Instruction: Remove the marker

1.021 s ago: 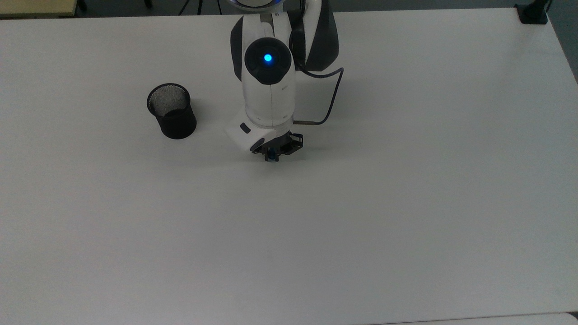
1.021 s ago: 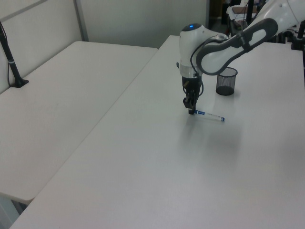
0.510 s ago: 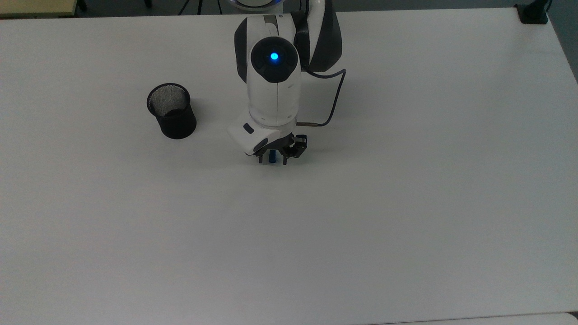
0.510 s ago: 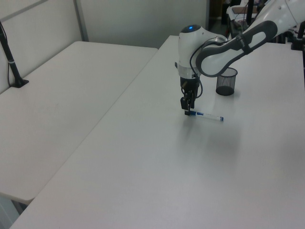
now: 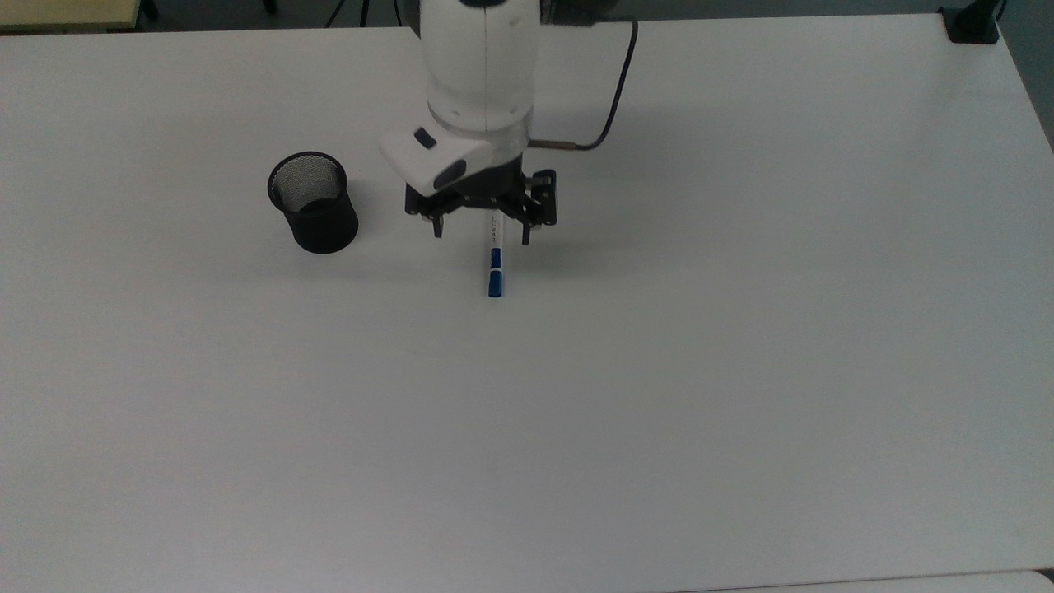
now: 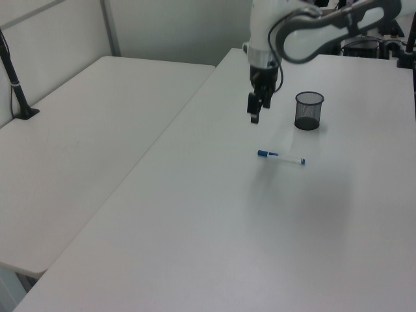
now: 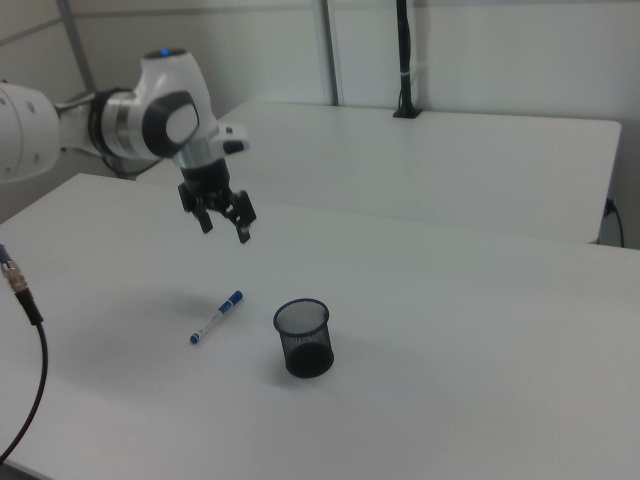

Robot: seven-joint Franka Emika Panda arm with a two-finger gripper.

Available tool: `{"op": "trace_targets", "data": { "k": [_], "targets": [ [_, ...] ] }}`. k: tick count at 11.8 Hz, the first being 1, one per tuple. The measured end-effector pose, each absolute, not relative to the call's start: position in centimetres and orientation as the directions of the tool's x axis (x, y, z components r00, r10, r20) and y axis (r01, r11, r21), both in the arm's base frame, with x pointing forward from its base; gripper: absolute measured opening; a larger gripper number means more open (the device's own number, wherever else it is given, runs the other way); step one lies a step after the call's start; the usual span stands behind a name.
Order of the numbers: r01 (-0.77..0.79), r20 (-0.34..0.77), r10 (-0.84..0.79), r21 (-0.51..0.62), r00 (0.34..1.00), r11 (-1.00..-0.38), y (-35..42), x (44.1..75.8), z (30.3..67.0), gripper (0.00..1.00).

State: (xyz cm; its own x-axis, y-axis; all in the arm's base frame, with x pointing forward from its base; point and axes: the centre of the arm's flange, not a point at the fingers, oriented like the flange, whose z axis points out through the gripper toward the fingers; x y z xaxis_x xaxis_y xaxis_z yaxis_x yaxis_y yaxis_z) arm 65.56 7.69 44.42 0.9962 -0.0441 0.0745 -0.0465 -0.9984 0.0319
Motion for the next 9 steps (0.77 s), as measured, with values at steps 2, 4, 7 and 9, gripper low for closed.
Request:
{"op": "trace_targets", "data": {
  "k": [2, 4, 7, 9],
  "targets": [
    [-0.082, 0.065, -0.079, 0.046, 0.995, -0.996, 5.3, 63.8, 50.7, 1.0],
    [-0.126, 0.061, -0.123, 0.05, 0.991, -0.991, 2.7, 61.4, 55.6, 1.0],
    [-0.195, 0.044, -0.193, 0.054, 0.98, -0.979, -0.9, 57.0, 61.5, 1.0],
    [-0.213, 0.054, -0.21, 0.05, 0.976, -0.976, -1.8, 55.7, 62.9, 1.0]
  ]
}}
